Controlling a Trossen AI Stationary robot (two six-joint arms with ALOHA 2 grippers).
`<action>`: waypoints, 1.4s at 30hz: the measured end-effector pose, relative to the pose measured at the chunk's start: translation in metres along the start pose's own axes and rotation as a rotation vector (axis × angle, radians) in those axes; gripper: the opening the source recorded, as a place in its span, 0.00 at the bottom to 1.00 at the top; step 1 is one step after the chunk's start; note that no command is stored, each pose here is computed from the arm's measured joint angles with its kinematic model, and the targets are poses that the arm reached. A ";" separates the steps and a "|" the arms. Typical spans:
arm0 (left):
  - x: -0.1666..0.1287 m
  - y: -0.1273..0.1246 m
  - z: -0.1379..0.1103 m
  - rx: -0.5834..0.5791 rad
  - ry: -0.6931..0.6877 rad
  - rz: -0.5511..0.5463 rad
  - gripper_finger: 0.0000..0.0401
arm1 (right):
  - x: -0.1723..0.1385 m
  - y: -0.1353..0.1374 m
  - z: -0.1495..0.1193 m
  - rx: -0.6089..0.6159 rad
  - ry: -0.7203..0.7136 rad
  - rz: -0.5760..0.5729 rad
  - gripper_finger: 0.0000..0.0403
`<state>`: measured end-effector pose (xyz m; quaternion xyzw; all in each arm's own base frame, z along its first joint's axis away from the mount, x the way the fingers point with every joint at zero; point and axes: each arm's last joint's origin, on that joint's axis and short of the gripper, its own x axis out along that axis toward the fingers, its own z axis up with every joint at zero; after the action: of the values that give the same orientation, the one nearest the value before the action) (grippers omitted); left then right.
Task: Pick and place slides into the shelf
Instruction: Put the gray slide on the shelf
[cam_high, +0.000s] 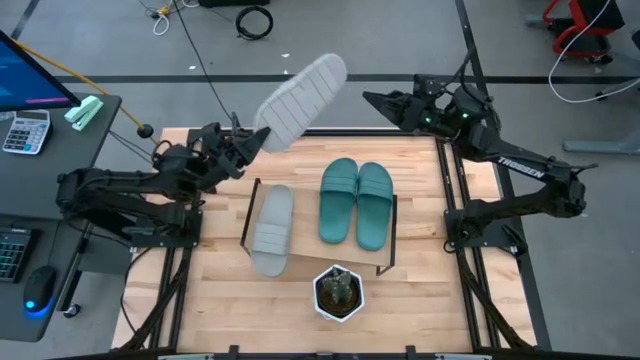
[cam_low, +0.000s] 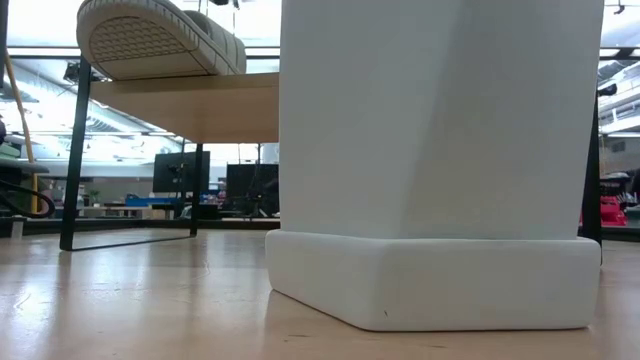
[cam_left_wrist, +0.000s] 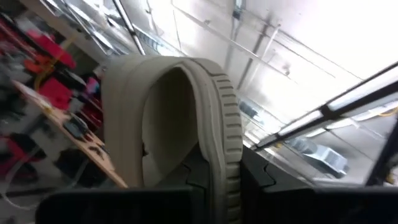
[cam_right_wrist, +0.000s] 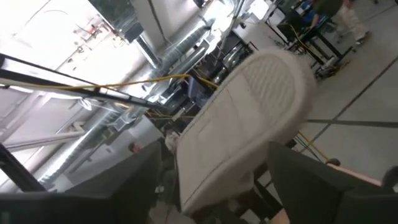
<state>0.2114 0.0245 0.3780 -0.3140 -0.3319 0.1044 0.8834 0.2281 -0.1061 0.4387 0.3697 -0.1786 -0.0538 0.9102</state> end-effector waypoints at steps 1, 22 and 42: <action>-0.001 0.000 0.002 0.011 0.001 0.007 0.10 | -0.003 0.001 0.002 -0.001 0.001 -0.003 0.75; -0.030 -0.070 0.018 0.174 0.440 0.293 0.10 | -0.047 0.010 0.010 -0.054 0.091 -0.189 0.64; -0.030 -0.123 -0.035 0.375 0.854 0.524 0.10 | -0.049 -0.001 0.002 -0.053 0.141 -0.319 0.62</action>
<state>0.2087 -0.1006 0.4187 -0.2376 0.1711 0.2419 0.9251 0.1819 -0.0965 0.4252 0.3722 -0.0519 -0.1764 0.9097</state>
